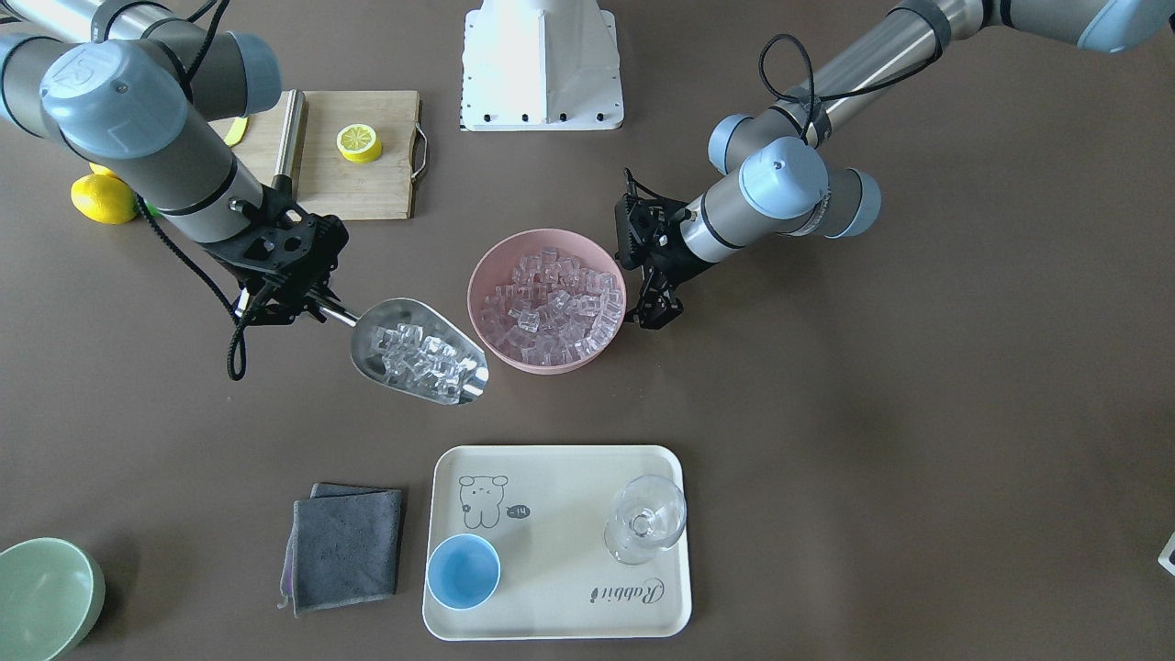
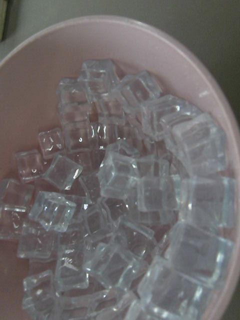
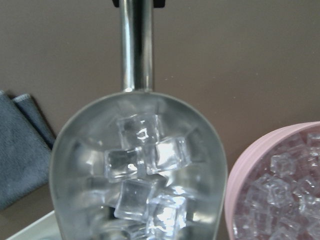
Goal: Put ice in cup with scoop
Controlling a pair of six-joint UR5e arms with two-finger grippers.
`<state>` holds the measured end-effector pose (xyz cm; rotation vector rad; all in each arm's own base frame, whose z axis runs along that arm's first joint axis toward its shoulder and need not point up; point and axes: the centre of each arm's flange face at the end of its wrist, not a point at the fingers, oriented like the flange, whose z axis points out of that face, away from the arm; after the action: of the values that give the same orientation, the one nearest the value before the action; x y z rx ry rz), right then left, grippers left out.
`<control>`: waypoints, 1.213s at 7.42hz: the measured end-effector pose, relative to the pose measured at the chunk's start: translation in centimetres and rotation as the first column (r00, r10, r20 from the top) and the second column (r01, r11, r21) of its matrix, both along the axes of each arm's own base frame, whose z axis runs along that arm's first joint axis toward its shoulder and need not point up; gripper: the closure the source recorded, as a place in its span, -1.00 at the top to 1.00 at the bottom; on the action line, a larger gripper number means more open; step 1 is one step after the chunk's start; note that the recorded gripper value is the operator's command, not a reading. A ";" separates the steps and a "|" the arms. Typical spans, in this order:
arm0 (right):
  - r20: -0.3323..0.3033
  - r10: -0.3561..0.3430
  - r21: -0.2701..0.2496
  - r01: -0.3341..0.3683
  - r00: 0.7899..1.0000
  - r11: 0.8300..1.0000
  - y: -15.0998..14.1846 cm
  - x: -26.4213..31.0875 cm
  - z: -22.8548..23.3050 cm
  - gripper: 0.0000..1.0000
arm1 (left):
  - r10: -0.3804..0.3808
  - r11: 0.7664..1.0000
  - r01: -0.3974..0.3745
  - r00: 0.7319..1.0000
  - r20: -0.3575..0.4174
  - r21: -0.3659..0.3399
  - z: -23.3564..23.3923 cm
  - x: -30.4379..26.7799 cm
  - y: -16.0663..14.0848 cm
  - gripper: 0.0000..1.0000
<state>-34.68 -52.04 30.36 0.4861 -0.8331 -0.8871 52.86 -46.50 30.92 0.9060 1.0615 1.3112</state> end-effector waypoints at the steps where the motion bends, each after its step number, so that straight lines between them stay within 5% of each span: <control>1: -0.034 0.026 -0.082 -0.029 0.999 0.996 -3.0 1.7 1.0 -1.00 | -0.015 1.000 0.015 1.000 0.006 -0.005 0.4 -0.9 -0.8 0.99; 3: -0.113 0.052 -0.185 -0.072 0.992 0.980 -9.3 2.8 1.0 -1.00 | -0.053 0.998 0.054 0.998 0.028 -0.021 2.5 -3.5 -2.4 0.99; 6: -0.201 0.004 -0.204 -0.046 0.980 0.978 -15.4 1.2 -2.5 -1.00 | -0.141 0.988 0.146 0.987 0.081 -0.053 5.3 -9.6 -5.1 0.98; 9: -0.287 -0.070 -0.185 0.017 0.955 0.983 -18.1 -0.5 -4.9 -1.00 | -0.368 0.920 0.387 0.906 0.208 -0.055 8.8 -17.9 -10.5 0.99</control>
<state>-35.14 -70.13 25.45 0.1713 -0.6459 -0.8890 34.92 -57.05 39.72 0.8432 0.7433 0.9912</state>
